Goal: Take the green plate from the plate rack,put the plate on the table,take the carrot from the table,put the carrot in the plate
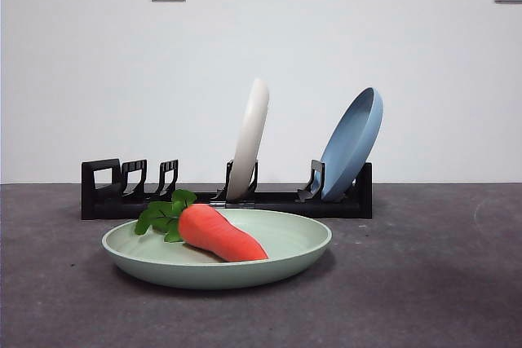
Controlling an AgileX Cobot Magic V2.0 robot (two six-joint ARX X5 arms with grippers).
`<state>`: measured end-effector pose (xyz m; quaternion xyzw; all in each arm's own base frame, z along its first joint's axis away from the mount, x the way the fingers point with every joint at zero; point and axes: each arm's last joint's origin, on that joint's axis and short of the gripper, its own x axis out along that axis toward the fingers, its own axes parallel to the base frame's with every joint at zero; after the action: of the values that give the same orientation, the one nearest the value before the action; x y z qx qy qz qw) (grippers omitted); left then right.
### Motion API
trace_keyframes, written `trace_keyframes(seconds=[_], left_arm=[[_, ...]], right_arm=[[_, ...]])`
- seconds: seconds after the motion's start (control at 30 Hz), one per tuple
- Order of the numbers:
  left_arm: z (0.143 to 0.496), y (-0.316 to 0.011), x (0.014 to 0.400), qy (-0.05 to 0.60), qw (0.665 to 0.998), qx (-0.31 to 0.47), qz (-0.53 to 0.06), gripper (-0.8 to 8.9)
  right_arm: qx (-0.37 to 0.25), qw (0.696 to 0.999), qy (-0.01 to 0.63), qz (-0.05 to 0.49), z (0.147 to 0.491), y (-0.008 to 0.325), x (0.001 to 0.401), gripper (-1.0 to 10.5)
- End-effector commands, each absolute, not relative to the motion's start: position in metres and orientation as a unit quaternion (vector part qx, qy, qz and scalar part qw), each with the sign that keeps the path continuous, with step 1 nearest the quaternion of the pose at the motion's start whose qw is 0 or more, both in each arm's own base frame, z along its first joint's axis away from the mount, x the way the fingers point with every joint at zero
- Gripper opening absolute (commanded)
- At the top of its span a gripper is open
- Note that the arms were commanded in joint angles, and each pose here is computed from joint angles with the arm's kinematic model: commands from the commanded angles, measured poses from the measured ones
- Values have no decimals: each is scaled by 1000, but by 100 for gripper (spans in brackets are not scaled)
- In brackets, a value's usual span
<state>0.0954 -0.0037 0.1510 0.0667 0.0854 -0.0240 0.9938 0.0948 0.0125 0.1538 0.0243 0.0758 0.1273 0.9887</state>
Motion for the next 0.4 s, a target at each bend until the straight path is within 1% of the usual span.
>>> trace_keyframes(seconds=[0.03, 0.13, 0.4], left_arm=[[147, -4, 96, 88, 994, 64, -26, -2], [147, -4, 96, 88, 994, 64, -26, -2], [147, -4, 96, 88, 994, 64, -26, -2]], right_arm=[[31, 988, 86, 126, 149, 12, 95, 1], [40, 988, 85, 125, 150, 12, 95, 1], [41, 988, 88, 124, 149, 12, 95, 1]])
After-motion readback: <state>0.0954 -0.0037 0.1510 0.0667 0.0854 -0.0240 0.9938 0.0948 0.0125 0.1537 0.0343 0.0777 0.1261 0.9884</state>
